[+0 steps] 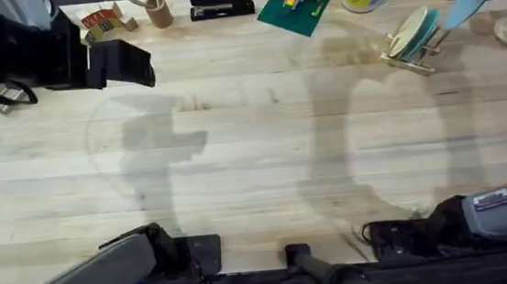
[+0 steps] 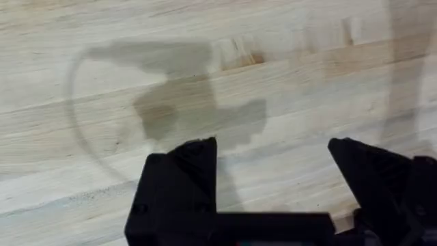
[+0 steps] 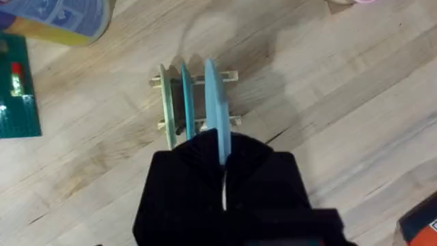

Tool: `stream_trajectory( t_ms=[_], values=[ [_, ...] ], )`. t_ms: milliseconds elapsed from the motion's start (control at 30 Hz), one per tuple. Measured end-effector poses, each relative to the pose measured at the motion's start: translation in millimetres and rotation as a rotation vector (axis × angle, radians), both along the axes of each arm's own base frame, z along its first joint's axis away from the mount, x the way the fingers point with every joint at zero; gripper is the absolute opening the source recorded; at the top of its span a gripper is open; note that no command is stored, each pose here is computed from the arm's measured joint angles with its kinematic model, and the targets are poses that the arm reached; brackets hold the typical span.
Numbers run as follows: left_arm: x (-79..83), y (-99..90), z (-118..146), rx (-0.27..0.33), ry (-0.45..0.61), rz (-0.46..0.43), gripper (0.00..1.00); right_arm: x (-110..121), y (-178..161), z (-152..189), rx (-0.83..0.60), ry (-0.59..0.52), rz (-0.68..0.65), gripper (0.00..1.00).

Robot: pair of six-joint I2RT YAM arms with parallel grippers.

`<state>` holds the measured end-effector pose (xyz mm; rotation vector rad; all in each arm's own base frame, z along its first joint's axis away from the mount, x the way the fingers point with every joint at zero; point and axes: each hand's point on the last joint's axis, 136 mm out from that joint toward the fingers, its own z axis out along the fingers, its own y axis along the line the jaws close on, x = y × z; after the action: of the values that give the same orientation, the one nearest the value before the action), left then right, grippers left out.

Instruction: Pick up the plates from the table one by one and place each into a slot on the dish rack.

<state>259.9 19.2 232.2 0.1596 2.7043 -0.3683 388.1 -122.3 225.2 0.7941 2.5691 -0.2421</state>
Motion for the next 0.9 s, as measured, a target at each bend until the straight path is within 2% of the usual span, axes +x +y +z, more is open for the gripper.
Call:
stream_trajectory(
  t_ms=[133,333,667,900],
  values=[
    [0.0,0.0,0,0.0,0.0,0.0,0.995,1,3,-2,0.017,0.001,0.008,0.03],
    [-0.3,-0.1,0,-0.001,0.002,0.0,0.995,9,6,-28,0.054,0.06,0.02,0.03],
    [-0.8,-0.3,0,-0.001,0.003,0.0,0.995,10,5,-37,0.059,0.08,0.02,0.03],
    [-0.7,-0.3,0,-0.001,0.003,0.0,0.995,14,5,-59,0.072,0.136,0.019,0.03]
  ],
)
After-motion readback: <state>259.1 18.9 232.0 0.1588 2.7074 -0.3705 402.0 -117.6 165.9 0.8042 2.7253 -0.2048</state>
